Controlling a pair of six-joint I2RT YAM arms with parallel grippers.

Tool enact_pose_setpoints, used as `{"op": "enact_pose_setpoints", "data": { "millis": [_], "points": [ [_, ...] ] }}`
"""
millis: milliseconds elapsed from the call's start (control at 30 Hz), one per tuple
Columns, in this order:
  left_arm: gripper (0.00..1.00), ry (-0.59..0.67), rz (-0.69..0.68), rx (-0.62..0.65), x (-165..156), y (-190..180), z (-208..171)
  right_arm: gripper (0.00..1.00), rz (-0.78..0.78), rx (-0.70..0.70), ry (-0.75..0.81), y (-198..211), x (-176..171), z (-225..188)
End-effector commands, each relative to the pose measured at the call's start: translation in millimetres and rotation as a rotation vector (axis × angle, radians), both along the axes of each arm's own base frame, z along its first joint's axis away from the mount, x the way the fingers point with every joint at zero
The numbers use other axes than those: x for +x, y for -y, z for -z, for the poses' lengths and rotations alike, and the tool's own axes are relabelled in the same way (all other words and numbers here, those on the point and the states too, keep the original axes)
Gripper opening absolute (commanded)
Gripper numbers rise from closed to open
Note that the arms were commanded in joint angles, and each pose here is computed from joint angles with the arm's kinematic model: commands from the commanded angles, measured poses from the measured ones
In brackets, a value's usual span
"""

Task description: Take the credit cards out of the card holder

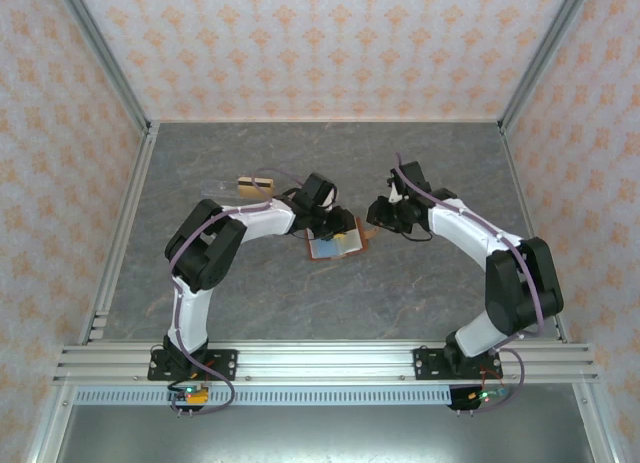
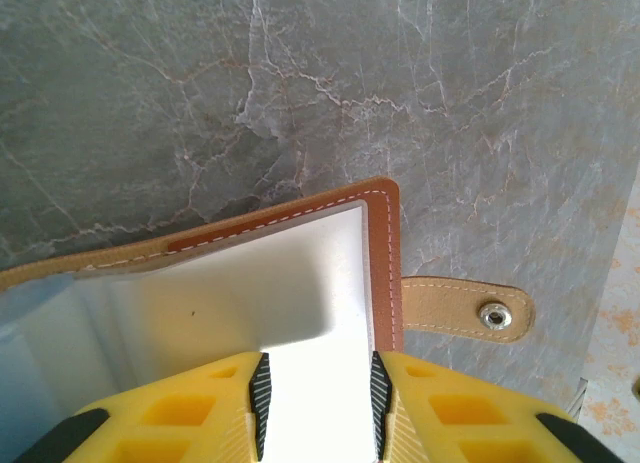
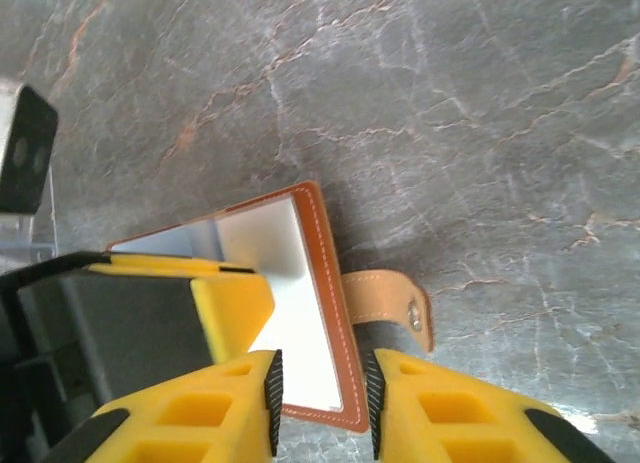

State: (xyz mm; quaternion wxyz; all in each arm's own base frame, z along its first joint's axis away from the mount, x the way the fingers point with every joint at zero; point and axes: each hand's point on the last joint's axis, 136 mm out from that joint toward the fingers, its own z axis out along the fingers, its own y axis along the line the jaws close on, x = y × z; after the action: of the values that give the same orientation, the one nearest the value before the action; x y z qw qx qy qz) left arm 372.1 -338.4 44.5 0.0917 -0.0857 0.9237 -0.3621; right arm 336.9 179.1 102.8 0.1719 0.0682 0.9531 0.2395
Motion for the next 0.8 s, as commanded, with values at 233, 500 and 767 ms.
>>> {"op": "enact_pose_setpoints", "data": {
  "millis": [233, 500, 767],
  "points": [
    [0.11, -0.004, 0.005, 0.092, -3, -12, 14, 0.09, -0.109, 0.111, -0.130, -32, -9, 27],
    [0.07, 0.019, -0.007, 0.098, -5, -17, -3, 0.09, -0.122, 0.089, -0.182, -40, -8, 50],
    [0.16, 0.053, -0.078, 0.224, -15, -52, -33, 0.12, -0.089, 0.001, -0.195, -31, -9, 68]
  ]
}}
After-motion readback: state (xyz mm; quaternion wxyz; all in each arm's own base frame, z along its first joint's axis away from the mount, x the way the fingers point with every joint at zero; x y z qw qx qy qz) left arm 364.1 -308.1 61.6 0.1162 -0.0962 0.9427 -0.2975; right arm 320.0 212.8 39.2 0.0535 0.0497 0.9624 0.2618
